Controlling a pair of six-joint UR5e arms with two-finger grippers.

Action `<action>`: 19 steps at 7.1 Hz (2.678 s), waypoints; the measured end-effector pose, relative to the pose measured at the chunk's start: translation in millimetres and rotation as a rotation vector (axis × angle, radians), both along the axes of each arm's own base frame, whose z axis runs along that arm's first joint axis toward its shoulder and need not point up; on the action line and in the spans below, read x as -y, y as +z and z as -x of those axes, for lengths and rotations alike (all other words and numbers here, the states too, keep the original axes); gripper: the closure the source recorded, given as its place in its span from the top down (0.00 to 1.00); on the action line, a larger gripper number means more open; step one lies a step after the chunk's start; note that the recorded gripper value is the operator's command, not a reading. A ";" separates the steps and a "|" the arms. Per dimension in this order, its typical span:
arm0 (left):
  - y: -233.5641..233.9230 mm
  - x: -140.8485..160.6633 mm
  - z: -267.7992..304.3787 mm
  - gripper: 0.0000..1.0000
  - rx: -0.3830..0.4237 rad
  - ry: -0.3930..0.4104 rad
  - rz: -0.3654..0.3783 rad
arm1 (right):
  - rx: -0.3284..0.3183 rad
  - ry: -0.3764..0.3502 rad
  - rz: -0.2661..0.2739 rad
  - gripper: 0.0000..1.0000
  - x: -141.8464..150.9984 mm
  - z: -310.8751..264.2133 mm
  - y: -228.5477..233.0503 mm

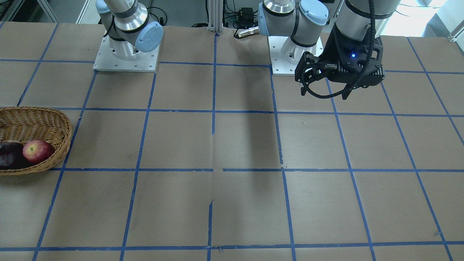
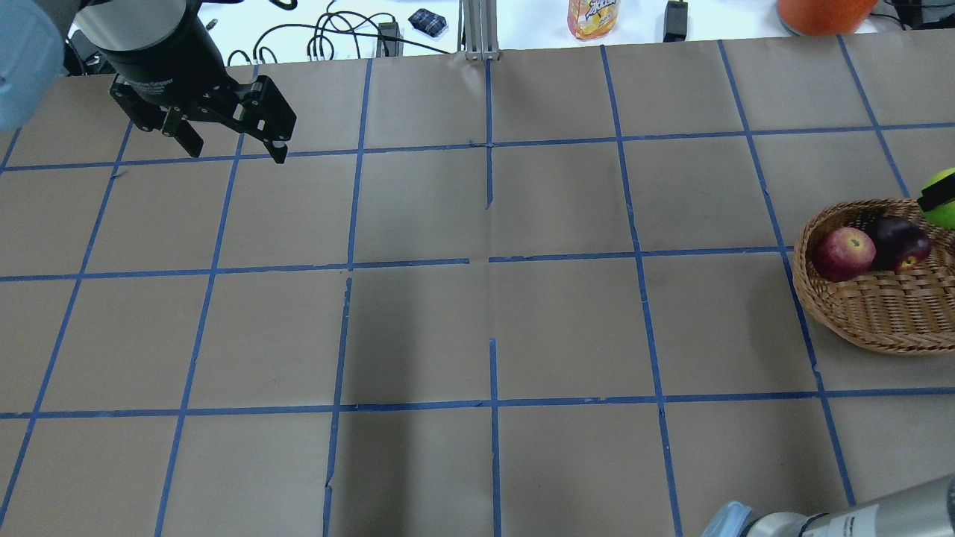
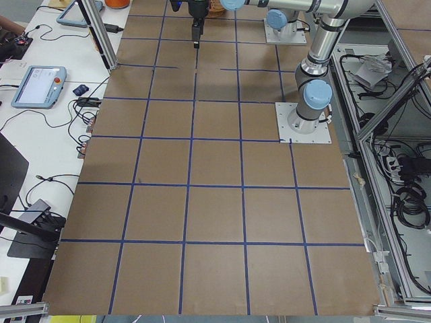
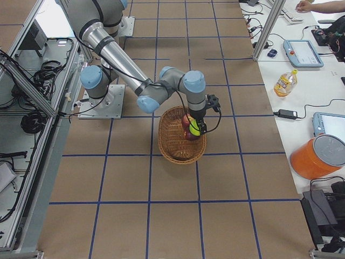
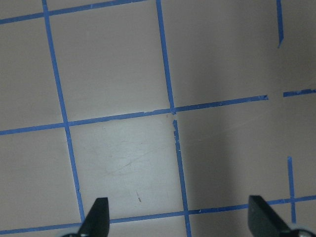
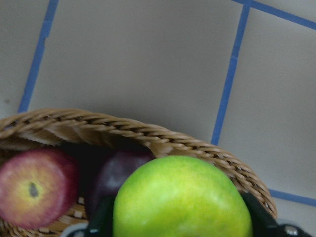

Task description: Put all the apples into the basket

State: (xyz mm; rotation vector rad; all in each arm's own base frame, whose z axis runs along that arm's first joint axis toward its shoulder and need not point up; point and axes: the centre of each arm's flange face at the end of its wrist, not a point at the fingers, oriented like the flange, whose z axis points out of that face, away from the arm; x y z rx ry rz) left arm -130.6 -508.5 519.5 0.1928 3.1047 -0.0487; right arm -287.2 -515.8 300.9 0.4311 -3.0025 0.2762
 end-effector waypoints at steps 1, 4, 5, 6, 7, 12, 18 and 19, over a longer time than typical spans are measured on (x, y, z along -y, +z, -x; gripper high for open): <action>-1.4 -0.7 -0.1 1.00 0.000 0.000 -0.002 | 0.017 0.009 -0.008 0.99 -14.3 18.9 -16.3; -1.5 -1.1 0.0 1.00 0.000 0.001 0.000 | 0.004 0.098 -0.014 1.00 -24.8 27.9 -23.0; -1.2 -1.0 0.0 1.00 -0.001 0.002 0.001 | -0.003 0.117 -0.013 1.00 -25.6 25.9 -11.2; -1.0 -1.0 0.0 1.00 -0.001 0.002 0.001 | 0.001 0.125 -0.017 1.00 -27.2 18.1 11.8; -0.6 -1.0 0.0 1.00 -0.001 0.002 0.002 | 0.009 0.126 -0.027 1.00 -27.2 3.2 47.9; -0.2 -0.9 0.0 1.00 -0.001 0.002 0.003 | 0.159 -0.191 -0.163 1.00 -24.2 -199.4 203.5; -1.3 -1.1 0.0 1.00 -0.001 0.002 0.000 | 0.134 -0.424 -0.169 1.00 -47.6 -431.4 215.9; -1.4 -1.1 0.0 1.00 -0.001 0.002 0.000 | 0.133 -0.424 -0.171 1.00 -48.3 -433.4 215.6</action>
